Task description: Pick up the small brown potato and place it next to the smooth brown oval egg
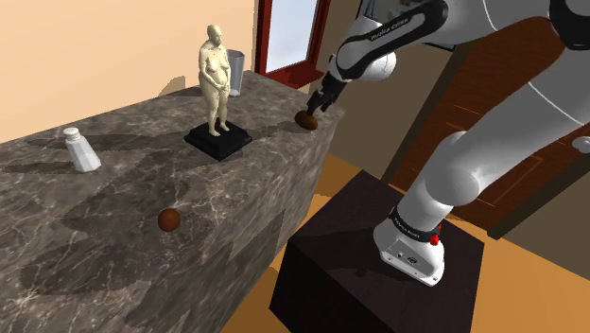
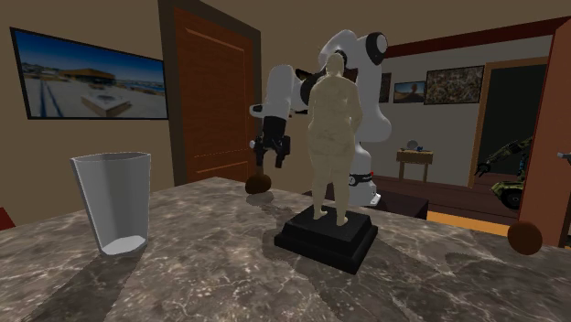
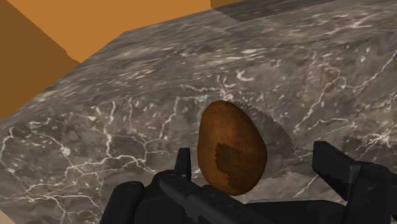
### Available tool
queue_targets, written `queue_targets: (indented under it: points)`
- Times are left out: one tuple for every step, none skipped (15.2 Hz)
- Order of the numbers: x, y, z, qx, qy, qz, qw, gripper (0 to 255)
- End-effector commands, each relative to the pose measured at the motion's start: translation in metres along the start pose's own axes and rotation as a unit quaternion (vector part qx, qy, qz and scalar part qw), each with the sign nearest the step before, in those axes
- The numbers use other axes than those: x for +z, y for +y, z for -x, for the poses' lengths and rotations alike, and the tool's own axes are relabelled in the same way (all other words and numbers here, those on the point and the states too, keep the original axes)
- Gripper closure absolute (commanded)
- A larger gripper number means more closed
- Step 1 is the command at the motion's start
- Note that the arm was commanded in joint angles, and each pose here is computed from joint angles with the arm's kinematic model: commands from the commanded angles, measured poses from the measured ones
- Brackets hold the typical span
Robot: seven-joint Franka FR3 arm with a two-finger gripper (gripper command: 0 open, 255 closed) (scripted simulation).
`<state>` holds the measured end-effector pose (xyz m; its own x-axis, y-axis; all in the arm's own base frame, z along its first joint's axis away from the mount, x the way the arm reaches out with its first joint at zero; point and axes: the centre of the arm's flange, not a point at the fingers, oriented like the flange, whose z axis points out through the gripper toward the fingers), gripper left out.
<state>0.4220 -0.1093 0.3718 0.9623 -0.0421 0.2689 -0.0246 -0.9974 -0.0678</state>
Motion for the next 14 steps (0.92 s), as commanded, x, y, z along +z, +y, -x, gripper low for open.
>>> queue_targets:
  points:
    - [0.019, 0.005, -0.002, -0.006, 0.003, 0.003, 1.0000, 0]
    - [0.024, 0.005, -0.003, -0.006, 0.003, 0.003, 1.0000, 0]
    - [0.030, 0.005, -0.003, -0.006, 0.003, 0.003, 1.0000, 0]
    - [0.035, 0.005, -0.003, -0.006, 0.003, 0.003, 1.0000, 0]
    - [0.040, 0.005, -0.003, -0.006, 0.003, 0.003, 1.0000, 0]
    - [0.045, 0.005, -0.003, -0.006, 0.003, 0.003, 1.0000, 0]
    - [0.051, 0.005, -0.003, -0.006, 0.003, 0.003, 1.0000, 0]
    - [0.059, 0.005, -0.003, -0.006, 0.003, 0.003, 1.0000, 0]
    - [0.059, 0.005, -0.003, -0.006, 0.003, 0.003, 1.0000, 0]
    - [0.059, 0.005, -0.003, -0.006, 0.003, 0.003, 1.0000, 0]
    - [0.059, 0.006, -0.003, -0.006, 0.003, 0.003, 1.0000, 0]
    - [0.059, 0.005, -0.003, -0.006, 0.003, 0.003, 1.0000, 0]
    - [0.059, 0.005, -0.003, -0.006, 0.003, 0.003, 1.0000, 0]
    - [0.059, 0.005, -0.003, -0.006, 0.003, 0.003, 1.0000, 0]
